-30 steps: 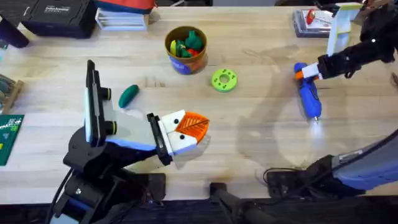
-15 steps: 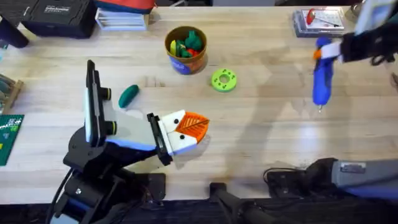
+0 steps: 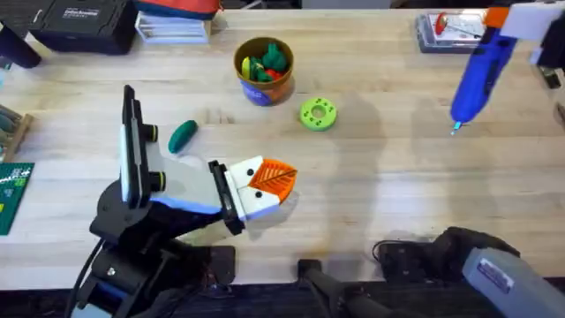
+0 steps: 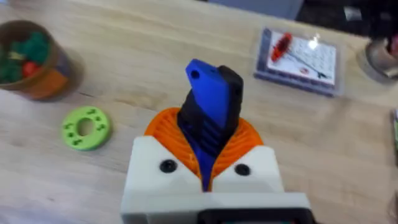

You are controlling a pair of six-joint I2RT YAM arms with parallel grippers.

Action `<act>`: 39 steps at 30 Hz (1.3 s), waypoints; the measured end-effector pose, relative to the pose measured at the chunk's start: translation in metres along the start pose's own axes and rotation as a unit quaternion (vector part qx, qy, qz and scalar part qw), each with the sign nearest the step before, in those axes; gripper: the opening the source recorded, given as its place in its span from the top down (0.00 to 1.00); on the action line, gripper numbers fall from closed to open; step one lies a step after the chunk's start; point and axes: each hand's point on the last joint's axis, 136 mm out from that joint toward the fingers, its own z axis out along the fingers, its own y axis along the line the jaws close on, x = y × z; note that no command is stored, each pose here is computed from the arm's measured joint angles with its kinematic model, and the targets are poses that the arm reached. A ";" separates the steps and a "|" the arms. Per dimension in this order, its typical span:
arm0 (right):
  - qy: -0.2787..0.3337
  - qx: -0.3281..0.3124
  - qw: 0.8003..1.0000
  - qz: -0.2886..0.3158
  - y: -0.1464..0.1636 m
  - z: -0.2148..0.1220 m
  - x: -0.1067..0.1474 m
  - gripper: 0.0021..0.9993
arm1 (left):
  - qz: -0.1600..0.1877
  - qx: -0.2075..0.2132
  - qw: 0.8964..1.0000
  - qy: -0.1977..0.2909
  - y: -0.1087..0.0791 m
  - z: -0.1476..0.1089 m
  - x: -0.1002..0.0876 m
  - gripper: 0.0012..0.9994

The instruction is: Pick up the gripper from the table and insert it into the empty holder that is missing its gripper. Then pick up a screw, insert it into the mounting hole, and use the screwdriver to tighten it. Finally, clean up the table by picking up the vegetable and placing it into the bucket.

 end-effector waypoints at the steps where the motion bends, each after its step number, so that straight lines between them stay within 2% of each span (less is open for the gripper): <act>1: -0.016 -0.007 1.000 -0.004 0.009 -0.004 -0.003 0.98 | 0.000 0.000 1.000 0.000 0.000 0.000 0.000 1.00; 5: -0.093 -0.042 0.995 -0.018 0.048 -0.018 -0.014 0.98 | 0.000 0.000 1.000 0.000 0.000 0.000 0.000 1.00; 10: -0.190 -0.101 0.976 -0.017 0.094 -0.038 -0.021 0.98 | 0.000 0.000 1.000 0.000 0.000 0.000 0.000 1.00; 14: -0.282 -0.166 0.945 -0.019 0.131 -0.062 -0.036 0.98 | 0.000 0.000 1.000 0.000 0.000 0.000 0.000 1.00; 18: -0.339 -0.241 0.909 -0.022 0.167 -0.083 -0.045 0.98 | 0.000 0.000 1.000 0.000 0.000 0.000 0.000 1.00; 24: -0.382 -0.340 0.859 -0.030 0.215 -0.101 -0.042 0.98 | 0.000 0.000 1.000 0.000 0.000 0.000 0.000 1.00; 28: -0.384 -0.382 0.840 -0.031 0.239 -0.107 -0.037 0.98 | 0.000 0.000 1.000 0.000 0.000 0.000 0.000 1.00; 35: -0.408 -0.435 0.802 -0.033 0.273 -0.117 -0.046 0.98 | 0.000 0.000 1.000 0.000 0.000 0.000 0.000 1.00; 39: -0.410 -0.454 0.790 -0.034 0.291 -0.112 -0.048 0.98 | 0.000 0.000 1.000 0.000 0.000 0.000 0.000 1.00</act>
